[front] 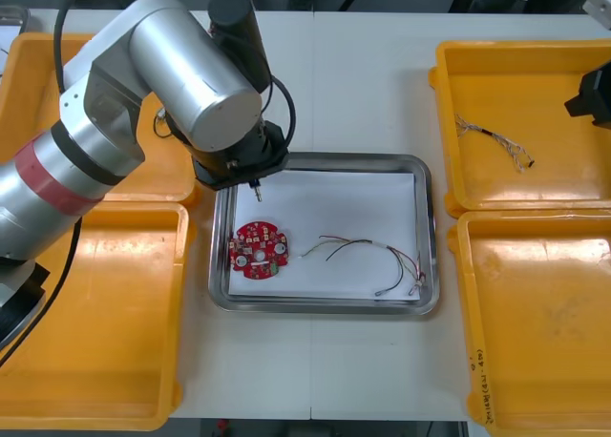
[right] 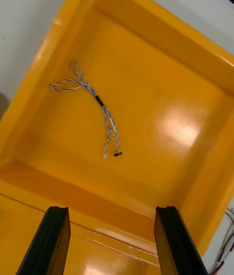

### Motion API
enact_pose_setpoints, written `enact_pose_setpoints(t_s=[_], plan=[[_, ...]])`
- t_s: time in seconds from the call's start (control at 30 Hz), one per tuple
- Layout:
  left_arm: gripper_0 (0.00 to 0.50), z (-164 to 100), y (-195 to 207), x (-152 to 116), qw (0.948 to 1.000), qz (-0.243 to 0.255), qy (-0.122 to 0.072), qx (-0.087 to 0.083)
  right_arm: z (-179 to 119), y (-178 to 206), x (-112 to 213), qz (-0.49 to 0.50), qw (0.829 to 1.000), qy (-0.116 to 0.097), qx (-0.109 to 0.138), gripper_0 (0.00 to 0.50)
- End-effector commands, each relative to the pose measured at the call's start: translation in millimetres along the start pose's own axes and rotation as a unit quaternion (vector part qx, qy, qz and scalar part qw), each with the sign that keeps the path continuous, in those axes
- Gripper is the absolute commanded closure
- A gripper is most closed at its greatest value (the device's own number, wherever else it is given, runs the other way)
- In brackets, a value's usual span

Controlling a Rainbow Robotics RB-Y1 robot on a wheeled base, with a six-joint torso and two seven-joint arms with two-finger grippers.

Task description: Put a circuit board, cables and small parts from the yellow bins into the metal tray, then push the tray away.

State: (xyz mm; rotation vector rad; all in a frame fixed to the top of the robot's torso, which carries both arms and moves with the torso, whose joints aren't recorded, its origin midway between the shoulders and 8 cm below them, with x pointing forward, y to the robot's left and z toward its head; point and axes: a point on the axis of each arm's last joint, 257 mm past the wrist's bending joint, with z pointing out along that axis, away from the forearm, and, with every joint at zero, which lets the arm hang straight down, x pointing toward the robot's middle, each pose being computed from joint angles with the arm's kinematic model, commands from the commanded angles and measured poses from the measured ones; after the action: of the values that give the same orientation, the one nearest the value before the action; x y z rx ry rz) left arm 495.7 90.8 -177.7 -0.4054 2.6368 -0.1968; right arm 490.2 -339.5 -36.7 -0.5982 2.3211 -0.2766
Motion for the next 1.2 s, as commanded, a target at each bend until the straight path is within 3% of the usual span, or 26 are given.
enact_pose_setpoints(t_s=[0.03,0.2,0.33,0.57,1.0,1.2], plan=[[0.494,6,-22,9,0.9969,0.074,-0.021,0.018,-8,-43,18,0.039,0.998,0.022,0.046,0.000],[0.495,14,-23,17,0.9958,0.087,-0.021,0.019,-5,-47,21,0.040,0.998,0.030,0.041,0.000],[0.495,22,-21,23,0.9948,0.099,-0.020,0.012,3,-38,17,0.036,0.999,0.035,0.009,0.000],[0.496,37,-15,28,0.9946,0.101,-0.022,0.015,15,-34,4,0.025,0.998,0.052,-0.015,0.000],[0.495,64,-6,19,0.9942,0.103,-0.030,0.012,40,-35,-1,-0.047,0.991,0.119,-0.028,0.000],[0.472,66,-8,22,0.9938,0.106,-0.030,0.016,49,-39,4,-0.068,0.986,0.139,-0.058,0.000]])
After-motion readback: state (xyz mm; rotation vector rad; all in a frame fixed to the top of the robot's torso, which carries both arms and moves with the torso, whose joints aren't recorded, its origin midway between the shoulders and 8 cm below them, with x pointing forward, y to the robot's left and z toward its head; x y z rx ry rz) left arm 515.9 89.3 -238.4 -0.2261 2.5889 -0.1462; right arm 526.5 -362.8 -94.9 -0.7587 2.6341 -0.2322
